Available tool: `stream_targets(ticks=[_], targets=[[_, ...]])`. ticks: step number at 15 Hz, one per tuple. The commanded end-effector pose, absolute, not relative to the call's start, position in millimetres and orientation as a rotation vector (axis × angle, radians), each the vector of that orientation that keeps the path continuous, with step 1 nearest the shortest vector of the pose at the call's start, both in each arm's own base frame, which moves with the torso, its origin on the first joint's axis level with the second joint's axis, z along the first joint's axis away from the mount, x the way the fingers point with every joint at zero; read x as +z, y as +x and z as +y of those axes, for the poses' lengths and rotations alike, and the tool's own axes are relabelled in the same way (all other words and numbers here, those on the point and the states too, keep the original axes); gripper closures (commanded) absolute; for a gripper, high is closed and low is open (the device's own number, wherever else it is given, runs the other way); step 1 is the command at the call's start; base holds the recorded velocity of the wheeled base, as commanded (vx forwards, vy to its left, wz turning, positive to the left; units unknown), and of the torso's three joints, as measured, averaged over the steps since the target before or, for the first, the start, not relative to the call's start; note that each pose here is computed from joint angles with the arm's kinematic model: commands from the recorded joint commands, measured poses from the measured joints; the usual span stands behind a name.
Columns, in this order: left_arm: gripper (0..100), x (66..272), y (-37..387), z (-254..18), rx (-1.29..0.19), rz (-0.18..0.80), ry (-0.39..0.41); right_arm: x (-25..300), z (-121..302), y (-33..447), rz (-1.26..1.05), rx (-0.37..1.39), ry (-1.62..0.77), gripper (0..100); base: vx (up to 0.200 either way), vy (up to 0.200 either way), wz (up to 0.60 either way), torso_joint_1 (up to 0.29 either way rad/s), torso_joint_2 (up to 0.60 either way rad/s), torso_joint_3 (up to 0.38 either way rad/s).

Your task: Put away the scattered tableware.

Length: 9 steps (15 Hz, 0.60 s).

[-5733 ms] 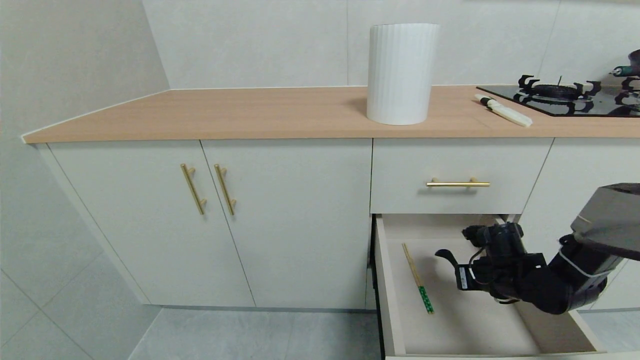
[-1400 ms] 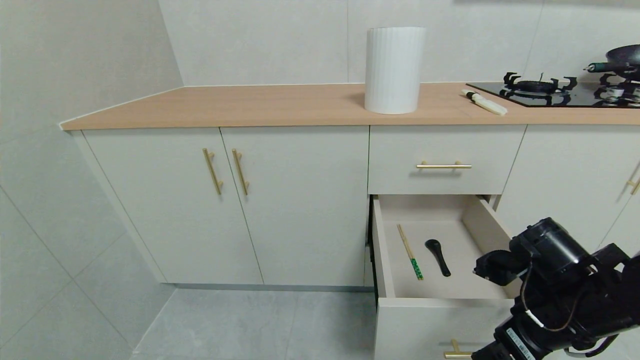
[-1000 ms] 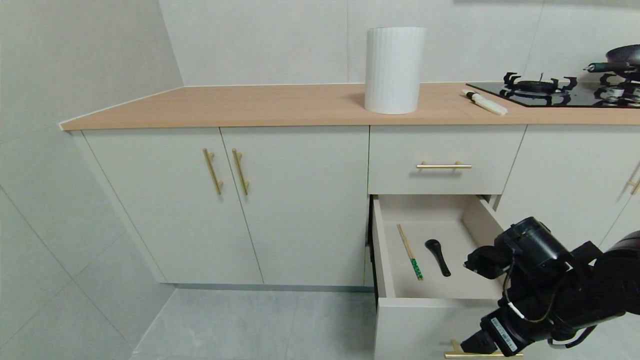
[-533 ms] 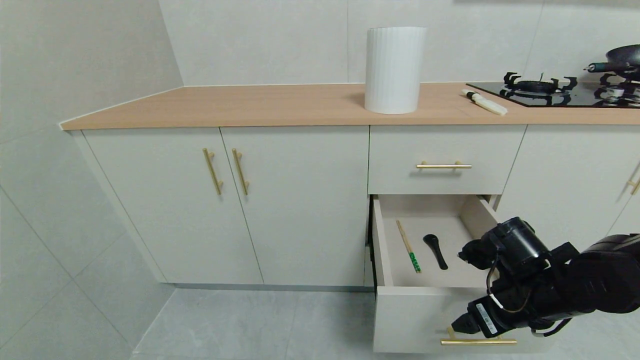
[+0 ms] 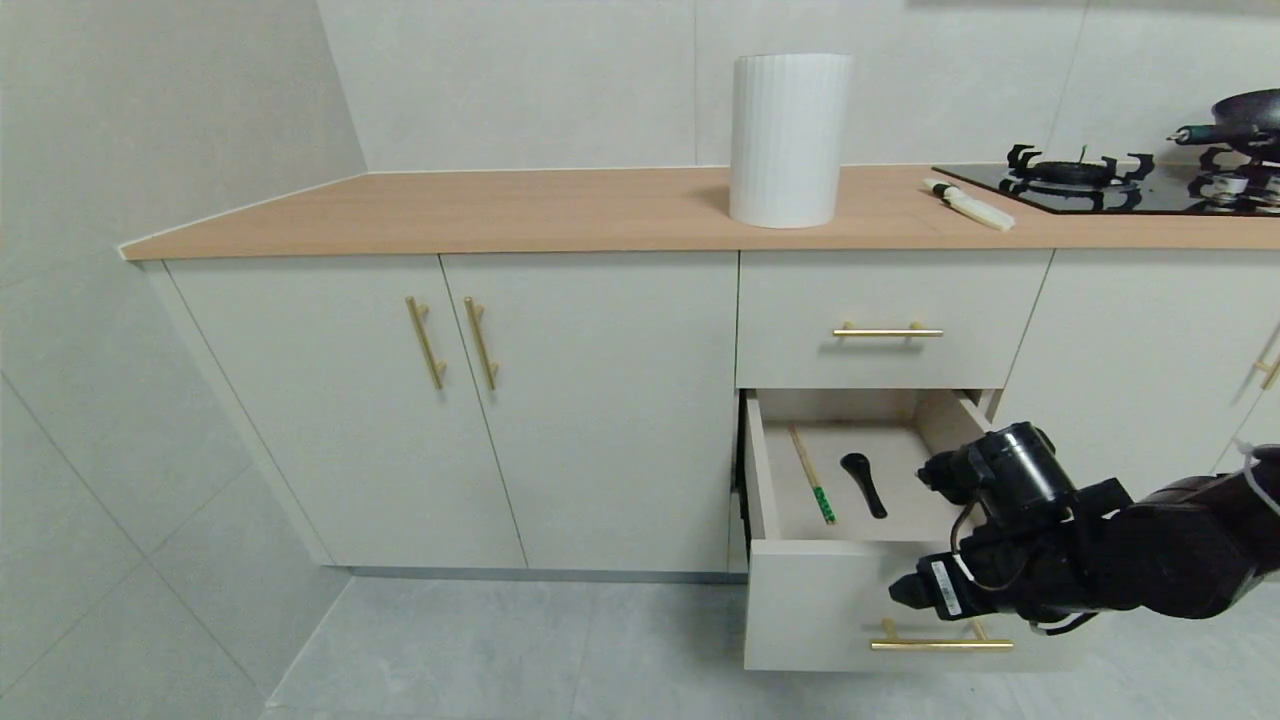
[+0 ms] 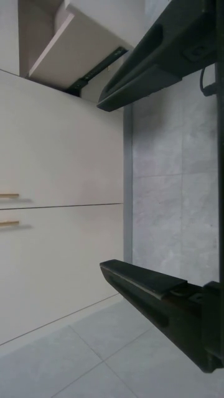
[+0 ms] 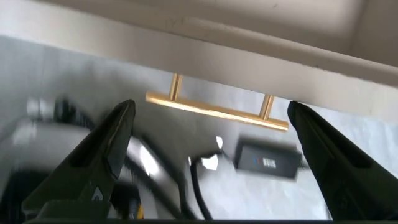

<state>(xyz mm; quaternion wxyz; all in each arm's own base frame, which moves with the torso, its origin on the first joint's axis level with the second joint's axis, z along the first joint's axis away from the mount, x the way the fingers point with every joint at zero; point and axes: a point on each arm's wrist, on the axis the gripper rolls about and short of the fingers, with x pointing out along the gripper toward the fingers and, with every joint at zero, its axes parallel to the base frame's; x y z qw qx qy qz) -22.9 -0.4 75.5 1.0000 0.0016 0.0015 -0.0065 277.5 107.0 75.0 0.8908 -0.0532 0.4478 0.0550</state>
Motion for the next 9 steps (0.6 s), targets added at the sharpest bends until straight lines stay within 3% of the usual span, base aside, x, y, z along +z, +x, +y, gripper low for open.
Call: stream_targets(ticks=[1, 4, 9], targets=[[0, 75, -23, 0, -0.014, 0.003, 0.003, 60, 108, 288, 0.931, 0.077, -0.097, 0, 0.000, 0.000, 0.00, 0.000, 0.00, 0.000], [0, 75, -23, 0, -0.012, 0.003, 0.003, 46, 112, 310, 0.819, -0.033, -0.041, 0, 0.000, 0.000, 0.00, 0.000, 0.00, 0.000], [0, 75, -23, 0, -0.012, 0.003, 0.003, 37, 103, 344, 0.680, -0.072, 0.026, 0, 0.000, 0.000, 0.00, 0.000, 0.00, 0.000]])
